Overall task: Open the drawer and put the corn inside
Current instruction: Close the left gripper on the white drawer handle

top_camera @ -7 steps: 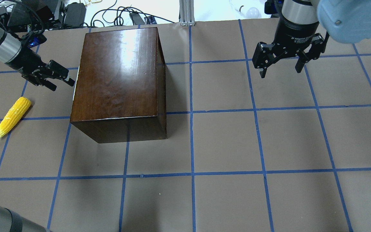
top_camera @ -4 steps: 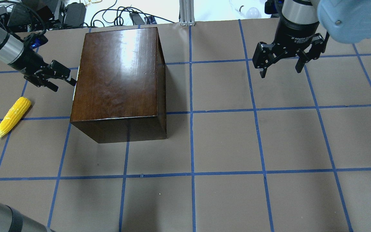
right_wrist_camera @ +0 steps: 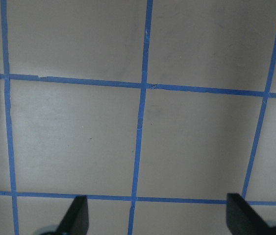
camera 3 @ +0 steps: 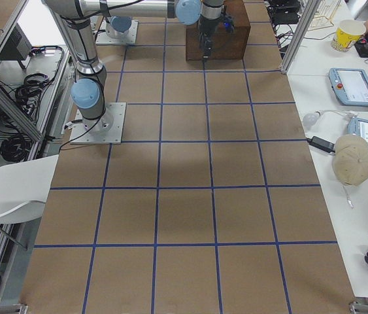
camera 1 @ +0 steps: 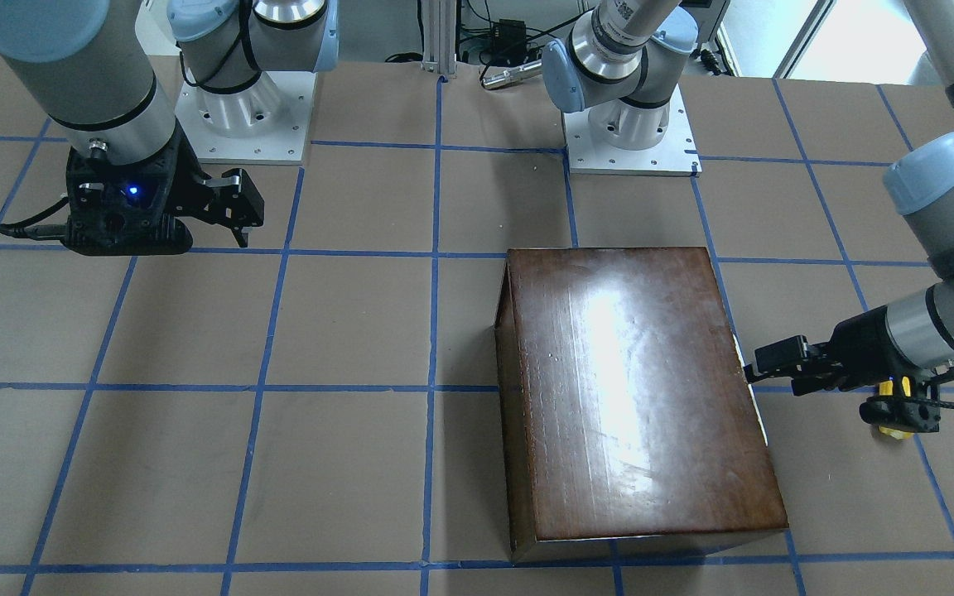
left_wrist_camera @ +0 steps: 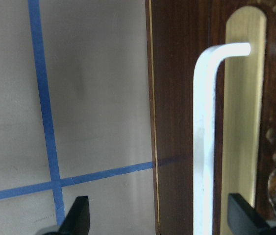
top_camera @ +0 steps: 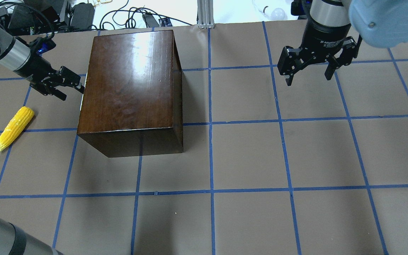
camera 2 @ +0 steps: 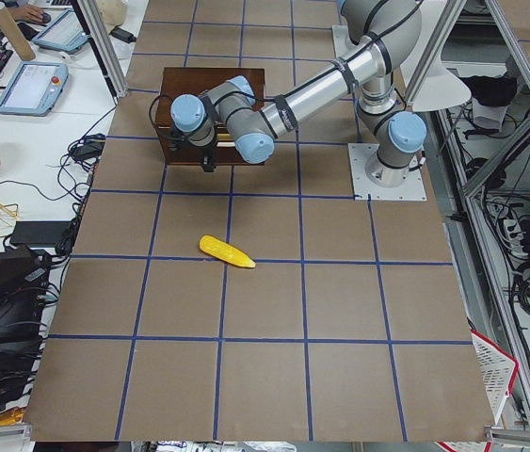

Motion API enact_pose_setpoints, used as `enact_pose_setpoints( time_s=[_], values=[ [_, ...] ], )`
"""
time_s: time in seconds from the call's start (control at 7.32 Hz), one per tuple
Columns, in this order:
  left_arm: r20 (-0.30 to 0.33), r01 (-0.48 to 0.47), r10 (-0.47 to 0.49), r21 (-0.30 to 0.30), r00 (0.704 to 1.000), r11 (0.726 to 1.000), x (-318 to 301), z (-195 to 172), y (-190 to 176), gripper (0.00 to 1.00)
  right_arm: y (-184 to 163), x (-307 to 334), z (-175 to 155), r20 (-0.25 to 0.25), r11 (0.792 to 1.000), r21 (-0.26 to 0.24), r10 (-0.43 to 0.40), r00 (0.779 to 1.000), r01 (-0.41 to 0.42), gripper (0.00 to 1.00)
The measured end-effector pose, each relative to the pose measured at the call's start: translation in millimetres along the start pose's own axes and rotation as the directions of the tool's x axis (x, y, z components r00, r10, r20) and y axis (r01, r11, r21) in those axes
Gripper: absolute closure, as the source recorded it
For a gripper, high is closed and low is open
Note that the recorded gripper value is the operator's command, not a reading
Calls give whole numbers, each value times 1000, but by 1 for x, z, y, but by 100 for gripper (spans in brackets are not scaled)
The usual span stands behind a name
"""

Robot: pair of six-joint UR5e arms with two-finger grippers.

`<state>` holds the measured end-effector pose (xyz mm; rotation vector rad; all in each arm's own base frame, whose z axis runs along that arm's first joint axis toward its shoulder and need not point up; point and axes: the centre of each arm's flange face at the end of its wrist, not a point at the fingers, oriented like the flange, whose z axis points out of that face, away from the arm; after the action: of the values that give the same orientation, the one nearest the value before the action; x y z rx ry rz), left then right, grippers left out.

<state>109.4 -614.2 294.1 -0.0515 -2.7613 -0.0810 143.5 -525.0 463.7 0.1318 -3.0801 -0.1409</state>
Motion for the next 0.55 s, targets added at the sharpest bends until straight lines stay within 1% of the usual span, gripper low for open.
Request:
enact_pose_setpoints(
  time_s=[0.55],
  values=[
    [-8, 11, -11, -9, 1000, 1000, -4, 8, -2, 0, 0, 0, 0, 0, 1000, 0, 0, 1000, 0, 0]
  ],
)
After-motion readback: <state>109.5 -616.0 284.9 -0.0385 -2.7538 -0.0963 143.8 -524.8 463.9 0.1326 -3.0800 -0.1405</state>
